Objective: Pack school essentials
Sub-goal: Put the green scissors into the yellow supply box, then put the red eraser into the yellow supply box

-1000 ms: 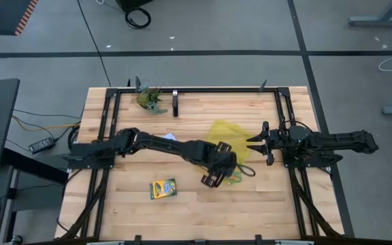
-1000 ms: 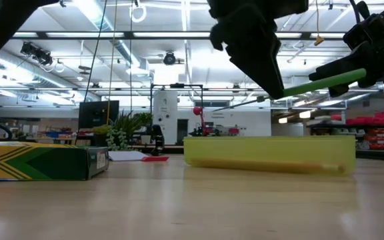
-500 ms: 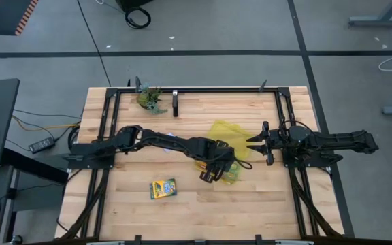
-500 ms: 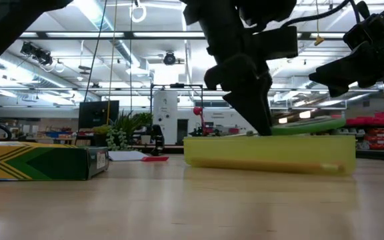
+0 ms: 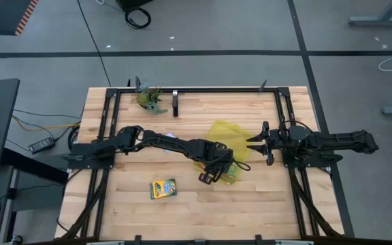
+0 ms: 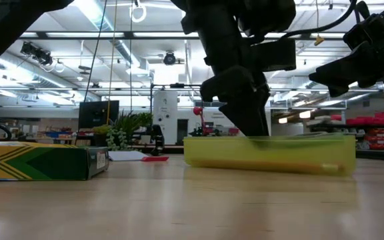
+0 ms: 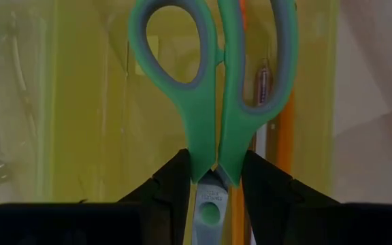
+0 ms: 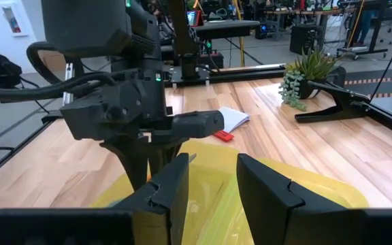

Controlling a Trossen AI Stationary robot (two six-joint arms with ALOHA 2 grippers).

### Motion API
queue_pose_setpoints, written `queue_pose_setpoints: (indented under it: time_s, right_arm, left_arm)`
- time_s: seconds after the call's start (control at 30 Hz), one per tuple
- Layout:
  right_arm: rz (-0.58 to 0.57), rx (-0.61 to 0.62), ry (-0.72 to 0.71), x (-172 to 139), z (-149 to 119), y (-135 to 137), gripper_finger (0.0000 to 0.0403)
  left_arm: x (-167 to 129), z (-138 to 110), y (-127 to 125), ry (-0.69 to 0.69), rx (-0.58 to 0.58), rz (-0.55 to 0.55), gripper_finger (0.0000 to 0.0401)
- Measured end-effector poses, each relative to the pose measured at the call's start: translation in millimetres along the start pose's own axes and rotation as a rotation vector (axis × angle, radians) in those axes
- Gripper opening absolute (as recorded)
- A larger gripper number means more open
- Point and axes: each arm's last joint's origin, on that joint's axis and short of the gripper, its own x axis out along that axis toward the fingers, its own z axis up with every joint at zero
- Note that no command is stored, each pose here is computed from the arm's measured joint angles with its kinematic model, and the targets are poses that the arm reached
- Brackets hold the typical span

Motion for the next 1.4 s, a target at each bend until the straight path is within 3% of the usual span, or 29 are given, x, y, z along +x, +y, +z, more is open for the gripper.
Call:
queue_pose_setpoints:
  time_s: [0.17,0.47,0.63,1.13,1.4]
  right_arm:
    - [0.0,0.0,0.0,0,0,0,0.0131]
    - [0.0,0.0,0.0,0,0,0,0.0131]
    - [0.0,0.0,0.0,0,0,0,0.0131]
    - [0.0,0.0,0.001,0,0,0,0.0131]
    - [0.0,0.0,0.0,0,0,0,0.0131]
  left_arm:
    - [0,-2,-1,0.014,0.005,-0.018,0.0125]
    - [0,-2,-2,0.015,0.003,-0.035,0.0192]
    - [-7,2,0,0.0,-0.004,-0.028,0.0202]
    - [-33,3,12,-0.023,-0.072,0.018,0.0123]
    - [-55,-4,9,-0.032,-0.1,0.034,0.0103]
